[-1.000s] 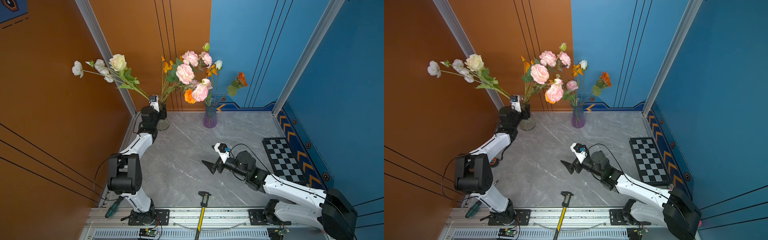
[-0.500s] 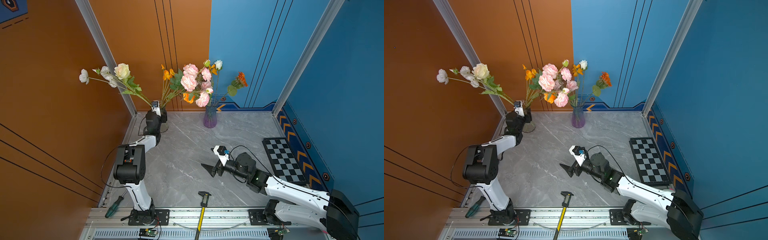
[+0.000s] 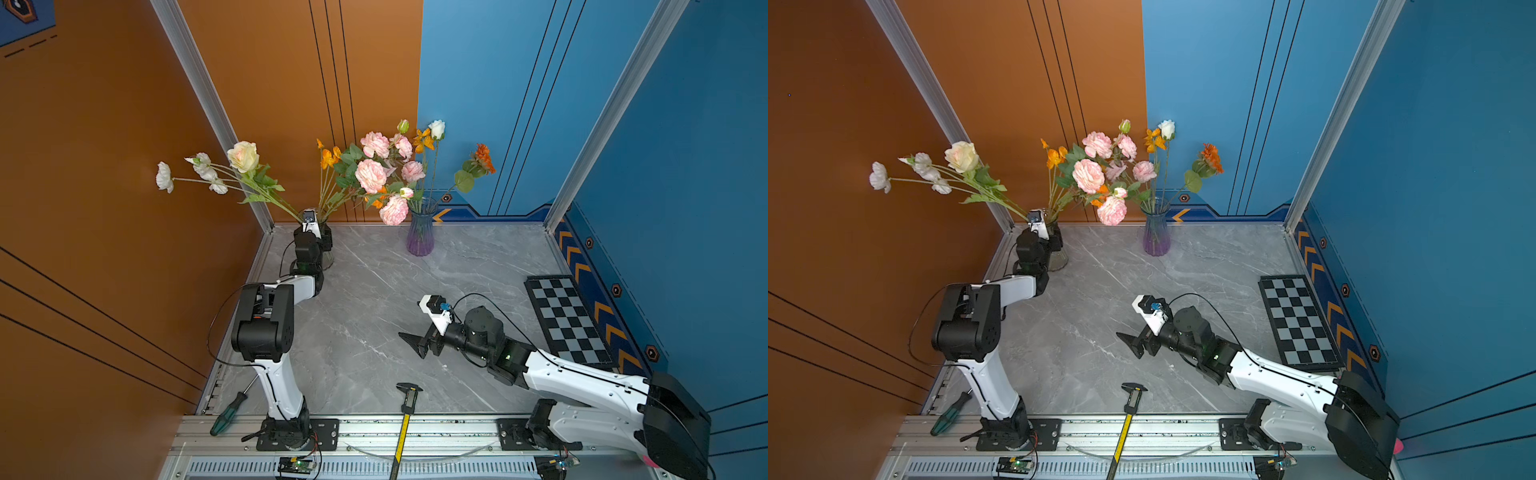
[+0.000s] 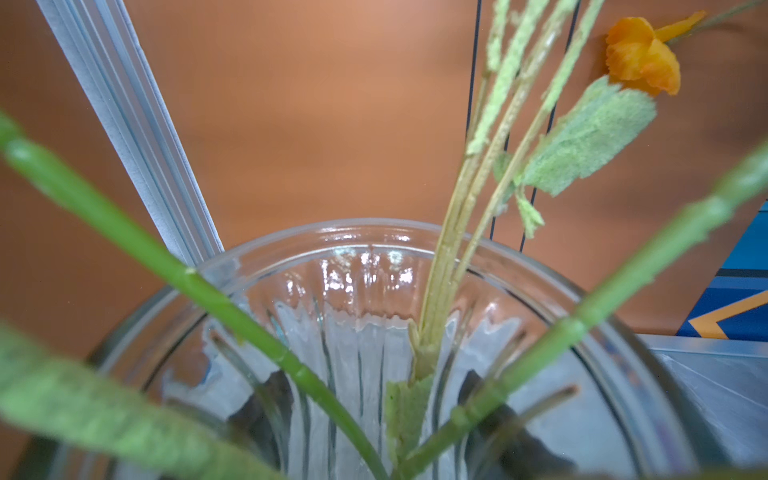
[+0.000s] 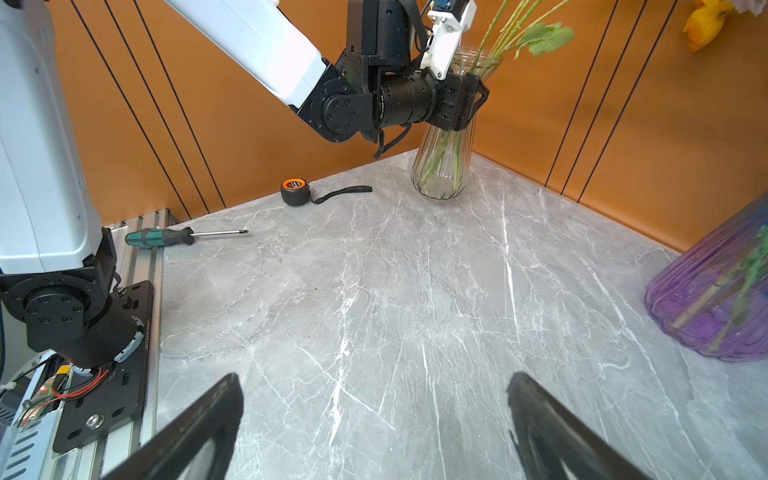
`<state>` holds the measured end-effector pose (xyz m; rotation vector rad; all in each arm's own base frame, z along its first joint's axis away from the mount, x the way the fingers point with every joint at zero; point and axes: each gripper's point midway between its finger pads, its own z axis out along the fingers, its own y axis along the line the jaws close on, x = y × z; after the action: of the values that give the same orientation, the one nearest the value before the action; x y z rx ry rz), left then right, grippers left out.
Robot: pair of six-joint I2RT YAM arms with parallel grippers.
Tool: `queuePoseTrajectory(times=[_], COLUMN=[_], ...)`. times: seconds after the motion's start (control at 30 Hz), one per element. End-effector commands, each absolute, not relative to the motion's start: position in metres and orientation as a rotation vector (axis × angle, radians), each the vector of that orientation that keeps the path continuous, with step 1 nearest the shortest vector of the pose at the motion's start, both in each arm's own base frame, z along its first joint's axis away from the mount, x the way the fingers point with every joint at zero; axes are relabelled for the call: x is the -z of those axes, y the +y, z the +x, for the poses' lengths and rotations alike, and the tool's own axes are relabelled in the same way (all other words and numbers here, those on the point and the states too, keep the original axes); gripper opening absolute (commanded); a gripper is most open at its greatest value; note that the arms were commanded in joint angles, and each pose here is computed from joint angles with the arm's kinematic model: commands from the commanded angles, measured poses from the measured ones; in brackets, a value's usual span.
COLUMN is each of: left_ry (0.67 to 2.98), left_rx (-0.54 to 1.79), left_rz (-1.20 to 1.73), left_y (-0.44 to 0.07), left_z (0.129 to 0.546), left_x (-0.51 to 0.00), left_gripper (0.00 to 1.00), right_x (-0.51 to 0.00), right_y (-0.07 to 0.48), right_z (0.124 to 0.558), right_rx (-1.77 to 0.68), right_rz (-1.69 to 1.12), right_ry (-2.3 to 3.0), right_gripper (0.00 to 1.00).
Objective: Arrange the flowers into the vase
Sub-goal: 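Lower the clear vase onto the table near the far wall with the left gripper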
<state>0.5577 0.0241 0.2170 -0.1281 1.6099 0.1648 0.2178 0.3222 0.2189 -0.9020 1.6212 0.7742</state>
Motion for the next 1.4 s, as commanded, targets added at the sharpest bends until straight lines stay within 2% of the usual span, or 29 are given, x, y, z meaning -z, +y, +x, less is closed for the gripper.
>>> queuePoseTrajectory(times=[0.0,0.23,0.7,0.9,1.13,1.37], left_ry=[1.268,1.244,1.285,1.288,1.289,1.292], left_rx=[-0.093,-0.107,-0.350,-0.343,-0.390,-0.372], left_rz=[-0.253,-0.336,-0.403,-0.451,-0.487,-0.545], left_y=[0.035,0.039,0.048,0.044,0.049,0.060], left_z=[0.541,0.529,0.547,0.567,0.585,0.586], left_x=[-0.328,-0.350,-0.346,-0.347,-0.336,-0.301], left_gripper=[0.24,0.24,0.23,0.23,0.22,0.22], right_x=[-0.228,-0.224,-0.221,-0.220,-0.217,-0.218], right_y=[0.328,0.333,0.338,0.341,0.341,0.341], right_z=[0.221,0.220,0.215,0.212,0.208,0.208], right_rx=[-0.780,-0.795,-0.806,-0.811,-0.808,-0.802], right_rz=[-0.886,-0.895,-0.906,-0.912,-0.920,-0.930], right_ry=[1.619,1.624,1.625,1.625,1.633,1.634], right_gripper=[1.00,1.00,1.00,1.00,1.00,1.00])
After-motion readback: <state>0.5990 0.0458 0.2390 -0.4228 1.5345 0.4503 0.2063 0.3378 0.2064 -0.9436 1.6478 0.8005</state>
